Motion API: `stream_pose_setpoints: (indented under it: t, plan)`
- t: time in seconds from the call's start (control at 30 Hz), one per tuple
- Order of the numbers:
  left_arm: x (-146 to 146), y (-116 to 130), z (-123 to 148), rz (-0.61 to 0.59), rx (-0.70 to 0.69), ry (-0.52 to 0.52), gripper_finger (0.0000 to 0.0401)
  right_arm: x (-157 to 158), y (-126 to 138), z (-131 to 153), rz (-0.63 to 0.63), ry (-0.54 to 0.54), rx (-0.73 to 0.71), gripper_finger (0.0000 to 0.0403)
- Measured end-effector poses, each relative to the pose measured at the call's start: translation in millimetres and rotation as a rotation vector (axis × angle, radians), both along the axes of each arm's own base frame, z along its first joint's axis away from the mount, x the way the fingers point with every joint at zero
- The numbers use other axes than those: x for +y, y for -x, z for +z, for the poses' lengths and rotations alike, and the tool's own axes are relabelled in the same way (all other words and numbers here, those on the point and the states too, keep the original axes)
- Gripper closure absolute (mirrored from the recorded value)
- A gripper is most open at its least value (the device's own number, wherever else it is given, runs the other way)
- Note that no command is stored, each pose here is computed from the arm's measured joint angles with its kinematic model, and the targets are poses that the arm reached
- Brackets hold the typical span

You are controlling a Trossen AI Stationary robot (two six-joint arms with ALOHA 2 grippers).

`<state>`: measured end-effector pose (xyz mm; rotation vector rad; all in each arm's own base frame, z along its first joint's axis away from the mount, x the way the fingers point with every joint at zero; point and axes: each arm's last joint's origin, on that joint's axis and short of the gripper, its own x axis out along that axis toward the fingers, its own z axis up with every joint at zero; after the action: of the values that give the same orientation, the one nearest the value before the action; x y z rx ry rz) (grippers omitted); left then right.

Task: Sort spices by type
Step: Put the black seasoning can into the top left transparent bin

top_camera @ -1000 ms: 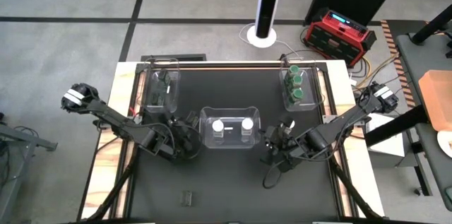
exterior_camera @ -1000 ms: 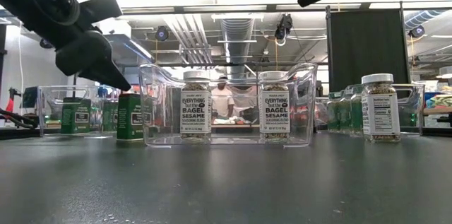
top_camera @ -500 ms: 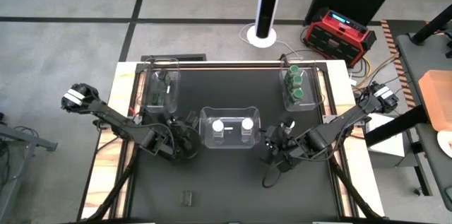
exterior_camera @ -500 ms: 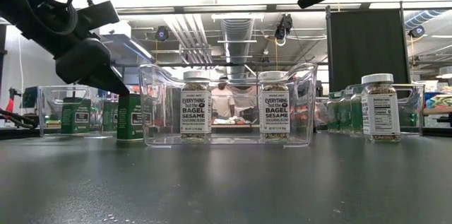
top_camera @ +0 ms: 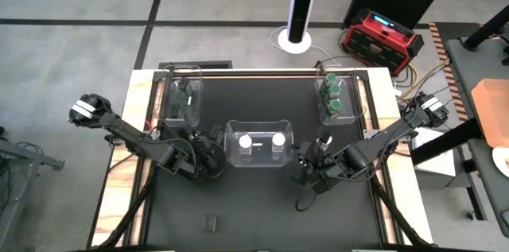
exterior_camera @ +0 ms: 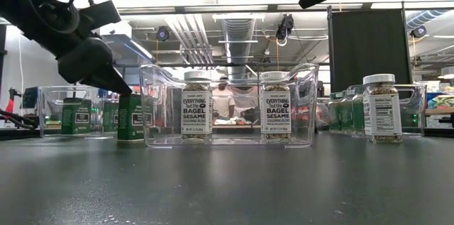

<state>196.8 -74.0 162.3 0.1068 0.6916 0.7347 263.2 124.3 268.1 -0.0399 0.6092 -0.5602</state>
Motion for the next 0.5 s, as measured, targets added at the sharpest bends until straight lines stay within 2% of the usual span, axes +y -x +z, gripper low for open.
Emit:
stream_pose_setpoints:
  t: [0.17,0.5]
  plan:
    - [1.6,-0.3,-2.6,0.039,-0.048,0.044,0.0111,0.0,0.0,0.0,0.000,0.000,-0.001,0.0394]
    - [4.0,-0.5,-4.6,0.076,-0.090,0.067,0.0111,0.1,-0.2,0.2,0.000,-0.001,-0.003,0.0394]
